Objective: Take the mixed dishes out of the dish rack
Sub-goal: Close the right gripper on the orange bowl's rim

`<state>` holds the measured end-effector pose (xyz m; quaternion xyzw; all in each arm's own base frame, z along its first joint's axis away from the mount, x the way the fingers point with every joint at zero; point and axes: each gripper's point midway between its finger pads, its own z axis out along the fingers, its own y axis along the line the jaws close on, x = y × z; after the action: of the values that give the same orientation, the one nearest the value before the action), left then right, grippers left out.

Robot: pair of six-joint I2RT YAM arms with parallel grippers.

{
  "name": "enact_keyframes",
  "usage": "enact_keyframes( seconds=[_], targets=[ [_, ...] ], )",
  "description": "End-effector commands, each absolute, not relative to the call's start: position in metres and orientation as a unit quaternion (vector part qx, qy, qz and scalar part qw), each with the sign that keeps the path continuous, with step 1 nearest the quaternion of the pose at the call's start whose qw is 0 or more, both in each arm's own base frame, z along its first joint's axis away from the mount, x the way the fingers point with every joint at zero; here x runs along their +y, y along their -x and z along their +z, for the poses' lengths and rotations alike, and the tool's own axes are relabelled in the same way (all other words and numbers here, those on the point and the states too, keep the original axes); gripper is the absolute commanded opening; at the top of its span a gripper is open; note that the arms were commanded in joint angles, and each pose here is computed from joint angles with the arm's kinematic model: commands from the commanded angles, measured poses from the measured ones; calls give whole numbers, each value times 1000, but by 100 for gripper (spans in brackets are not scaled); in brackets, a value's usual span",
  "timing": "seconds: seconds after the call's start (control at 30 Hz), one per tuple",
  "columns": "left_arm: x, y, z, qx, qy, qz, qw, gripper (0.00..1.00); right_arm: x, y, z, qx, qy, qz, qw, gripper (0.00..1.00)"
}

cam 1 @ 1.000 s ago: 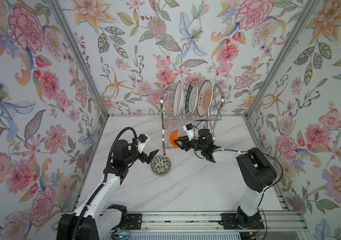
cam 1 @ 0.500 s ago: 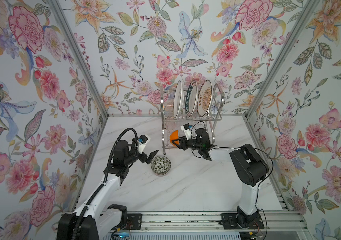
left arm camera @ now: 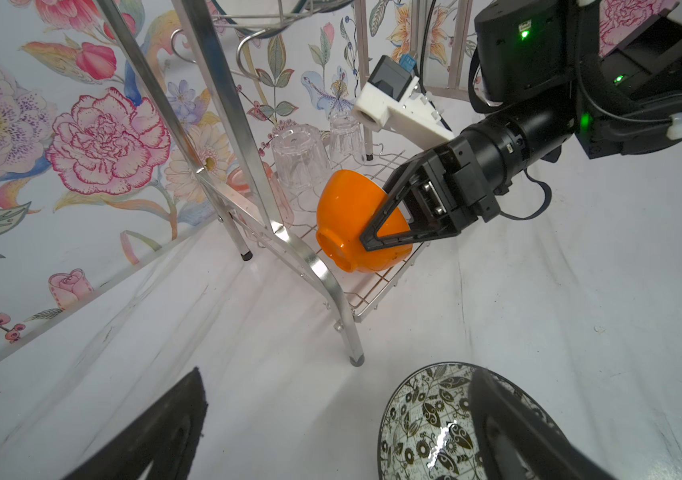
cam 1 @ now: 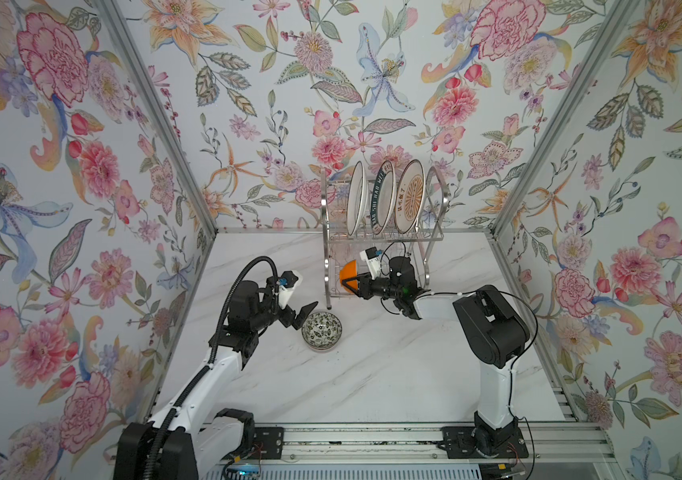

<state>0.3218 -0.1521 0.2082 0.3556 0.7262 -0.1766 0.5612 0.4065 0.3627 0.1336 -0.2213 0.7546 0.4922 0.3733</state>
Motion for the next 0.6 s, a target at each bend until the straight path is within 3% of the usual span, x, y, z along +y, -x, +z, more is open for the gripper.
enact_keyframes(
  seconds=[0.0,0.57],
  targets=[
    [-154,-321,203,727,-363,-170,558,99,365,-413,139,745,222,502,378,32],
    [-154,-325,205,728,-359,-167,560,99,358,-415,145,731,205,532,375,18]
  ],
)
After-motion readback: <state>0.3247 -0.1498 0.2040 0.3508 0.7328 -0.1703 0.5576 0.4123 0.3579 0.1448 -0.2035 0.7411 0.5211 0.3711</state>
